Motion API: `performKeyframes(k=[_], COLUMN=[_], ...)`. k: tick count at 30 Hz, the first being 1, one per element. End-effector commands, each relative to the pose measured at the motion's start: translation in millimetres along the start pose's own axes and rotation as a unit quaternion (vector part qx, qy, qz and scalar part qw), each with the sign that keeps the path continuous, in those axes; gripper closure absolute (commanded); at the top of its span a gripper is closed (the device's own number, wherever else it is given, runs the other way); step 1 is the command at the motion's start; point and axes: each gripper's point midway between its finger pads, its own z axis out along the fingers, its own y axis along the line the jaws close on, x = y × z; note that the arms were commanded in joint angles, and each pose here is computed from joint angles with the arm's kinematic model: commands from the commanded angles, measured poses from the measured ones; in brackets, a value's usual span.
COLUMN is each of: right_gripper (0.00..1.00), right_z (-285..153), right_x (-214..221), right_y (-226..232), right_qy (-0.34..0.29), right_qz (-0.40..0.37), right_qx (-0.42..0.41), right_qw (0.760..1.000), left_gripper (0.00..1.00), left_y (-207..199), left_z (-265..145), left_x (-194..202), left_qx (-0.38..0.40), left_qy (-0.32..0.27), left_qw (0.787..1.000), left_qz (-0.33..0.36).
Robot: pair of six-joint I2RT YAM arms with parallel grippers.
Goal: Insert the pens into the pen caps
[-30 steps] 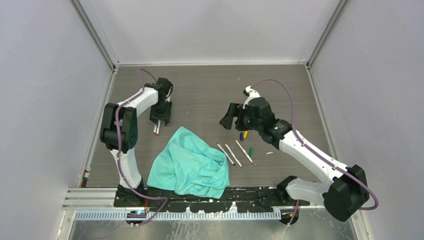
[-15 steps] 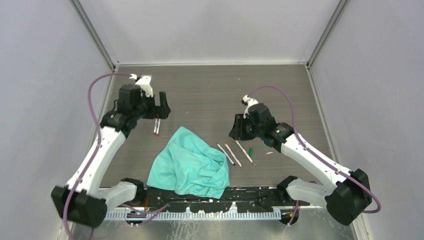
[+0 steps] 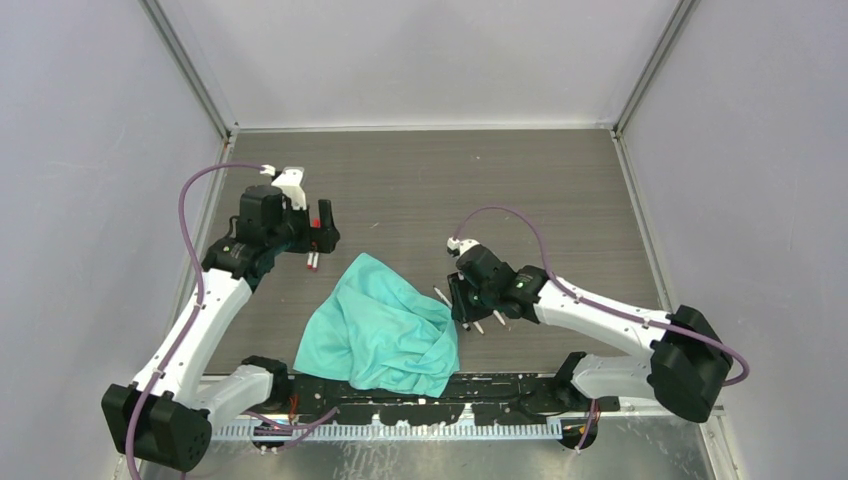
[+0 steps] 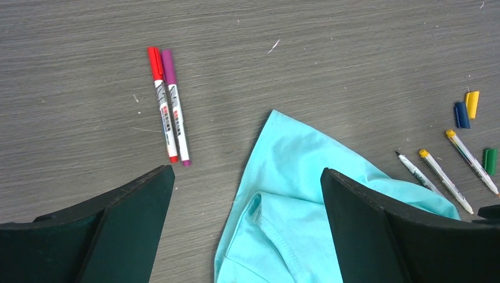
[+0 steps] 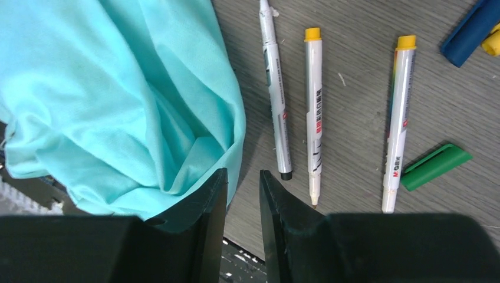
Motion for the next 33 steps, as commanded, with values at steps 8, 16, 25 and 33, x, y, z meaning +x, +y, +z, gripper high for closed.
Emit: performKeyframes(k=[8, 16, 25, 33], right_gripper=[0.68, 0.66, 0.64, 0.66], right_z=[24.0, 32.9, 41.2, 44.4], right_x=[-12.1, -6.1, -2.7, 1.6], right_y=[-6.1, -8.2, -12.2, -23.3], right_qy=[-0.019, -0.013, -0.012, -0.013], right_qz=[-0.034, -0.048, -0.060, -0.065], right_qx=[0.050, 0.066, 0.087, 0.128], right_qw=[0.998, 0.997, 0.994, 0.990], left_gripper=[0.02, 0.02, 0.02, 0.02], left_y=[-5.3, -6.4, -8.3, -9.0], left_z=[-4.5, -7.0, -9.7, -12.7], left_x=[-25.3, -26.8, -27.0, -27.6], left_qx=[0.012, 0.014, 0.017, 0.018], left_qy=[-0.046, -0.051, -0.054, -0.059], left_qw=[0.999, 0.999, 0.998, 0.998], left_qz=[0.010, 0.010, 0.012, 0.013])
